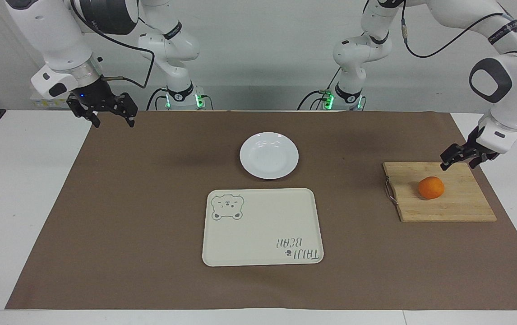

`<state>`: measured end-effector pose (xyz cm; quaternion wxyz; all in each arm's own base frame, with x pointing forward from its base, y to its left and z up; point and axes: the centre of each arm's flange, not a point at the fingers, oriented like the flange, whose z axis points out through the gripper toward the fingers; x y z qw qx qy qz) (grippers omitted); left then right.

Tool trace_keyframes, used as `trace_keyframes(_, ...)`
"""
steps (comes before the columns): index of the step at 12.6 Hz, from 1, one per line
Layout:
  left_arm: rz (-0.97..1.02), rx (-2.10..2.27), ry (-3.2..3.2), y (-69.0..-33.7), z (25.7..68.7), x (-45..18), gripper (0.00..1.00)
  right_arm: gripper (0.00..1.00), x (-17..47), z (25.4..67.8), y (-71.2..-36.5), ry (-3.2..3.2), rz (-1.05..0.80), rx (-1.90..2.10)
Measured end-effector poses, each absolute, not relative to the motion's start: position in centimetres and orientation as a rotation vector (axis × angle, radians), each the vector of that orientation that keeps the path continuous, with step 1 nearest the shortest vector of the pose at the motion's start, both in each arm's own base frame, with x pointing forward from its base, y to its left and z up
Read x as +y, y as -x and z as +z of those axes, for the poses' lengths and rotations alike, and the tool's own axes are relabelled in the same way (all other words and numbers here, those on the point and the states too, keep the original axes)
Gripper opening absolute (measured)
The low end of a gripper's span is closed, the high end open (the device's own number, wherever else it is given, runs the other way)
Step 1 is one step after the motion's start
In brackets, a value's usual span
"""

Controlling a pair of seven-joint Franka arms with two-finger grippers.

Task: Place orange and plate with both arms
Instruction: 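Grasp the orange with the left gripper while the right gripper reaches toward the plate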

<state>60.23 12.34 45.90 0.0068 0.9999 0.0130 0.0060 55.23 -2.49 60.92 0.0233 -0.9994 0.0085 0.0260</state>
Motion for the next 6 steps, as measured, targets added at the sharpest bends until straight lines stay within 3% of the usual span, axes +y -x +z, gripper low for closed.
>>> trace_keyframes(2,0.013,0.067,-3.126,-59.9,41.7,13.3,1.0,1.0,-1.6,60.2,-55.0,3.021,0.106,0.006)
trace_keyframes(6,0.0,0.023,-3.121,-59.6,38.0,11.5,1.0,1.0,0.4,56.9,-54.5,2.891,0.188,-0.133)
